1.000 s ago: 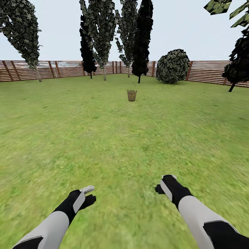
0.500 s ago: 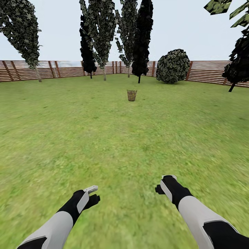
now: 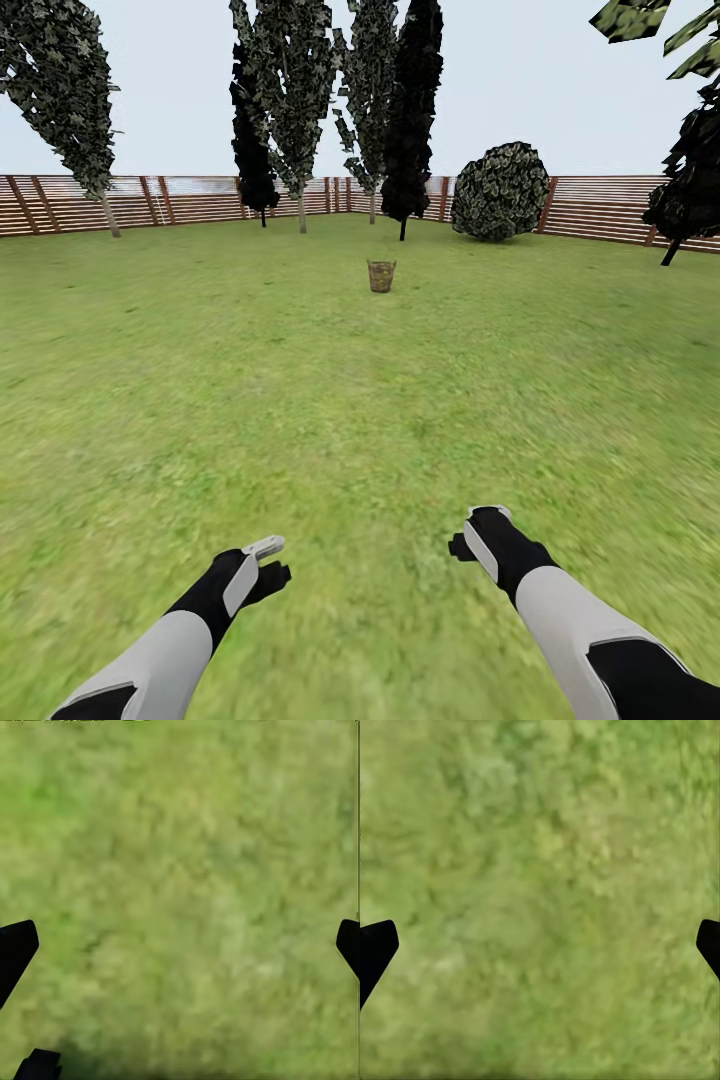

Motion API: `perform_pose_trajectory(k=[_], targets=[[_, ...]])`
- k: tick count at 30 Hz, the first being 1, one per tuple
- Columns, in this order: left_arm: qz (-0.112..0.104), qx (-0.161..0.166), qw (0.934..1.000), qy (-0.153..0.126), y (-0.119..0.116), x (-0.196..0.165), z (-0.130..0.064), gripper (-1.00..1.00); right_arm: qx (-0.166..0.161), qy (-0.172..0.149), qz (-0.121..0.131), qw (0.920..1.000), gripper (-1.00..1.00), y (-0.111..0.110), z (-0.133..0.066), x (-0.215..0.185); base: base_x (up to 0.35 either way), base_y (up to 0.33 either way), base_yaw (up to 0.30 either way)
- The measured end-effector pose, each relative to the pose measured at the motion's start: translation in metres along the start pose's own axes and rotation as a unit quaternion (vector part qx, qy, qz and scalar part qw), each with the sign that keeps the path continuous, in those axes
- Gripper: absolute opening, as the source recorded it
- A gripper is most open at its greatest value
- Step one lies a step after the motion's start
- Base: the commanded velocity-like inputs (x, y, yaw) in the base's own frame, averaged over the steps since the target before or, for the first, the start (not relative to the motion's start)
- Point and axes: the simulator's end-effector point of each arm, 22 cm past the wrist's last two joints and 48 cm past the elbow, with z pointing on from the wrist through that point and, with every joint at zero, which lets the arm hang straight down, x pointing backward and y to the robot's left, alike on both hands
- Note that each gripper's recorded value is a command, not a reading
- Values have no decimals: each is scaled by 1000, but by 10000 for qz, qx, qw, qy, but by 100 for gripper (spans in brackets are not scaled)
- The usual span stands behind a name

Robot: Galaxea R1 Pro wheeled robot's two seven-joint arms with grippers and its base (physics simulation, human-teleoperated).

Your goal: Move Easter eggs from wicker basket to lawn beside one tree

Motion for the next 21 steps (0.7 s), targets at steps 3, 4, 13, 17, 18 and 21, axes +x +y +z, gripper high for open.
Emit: perform_pose_trajectory(k=[3,4,13,17,18,21], targets=[[-9,39,10000,-16,-2,-1,-1,100,-3,-3,0,10000,100,0,0,0,254,0,0],[-9,43,10000,-17,-2,-1,-1,100,-5,-3,2,10000,100,1,-1,0,306,0,0],[-21,54,10000,-19,-3,-1,-1,100,-14,-10,4,10000,100,2,-1,0,332,0,0],[-24,50,10000,-14,-2,-1,-1,100,-15,-11,4,10000,100,2,-1,0,338,0,0],[-25,50,10000,-14,-2,-1,-1,100,-15,-11,4,10000,100,2,-1,0,338,0,0],[-25,49,10000,-13,-2,-1,-1,100,-12,-10,5,10000,100,1,-1,0,338,0,0]])
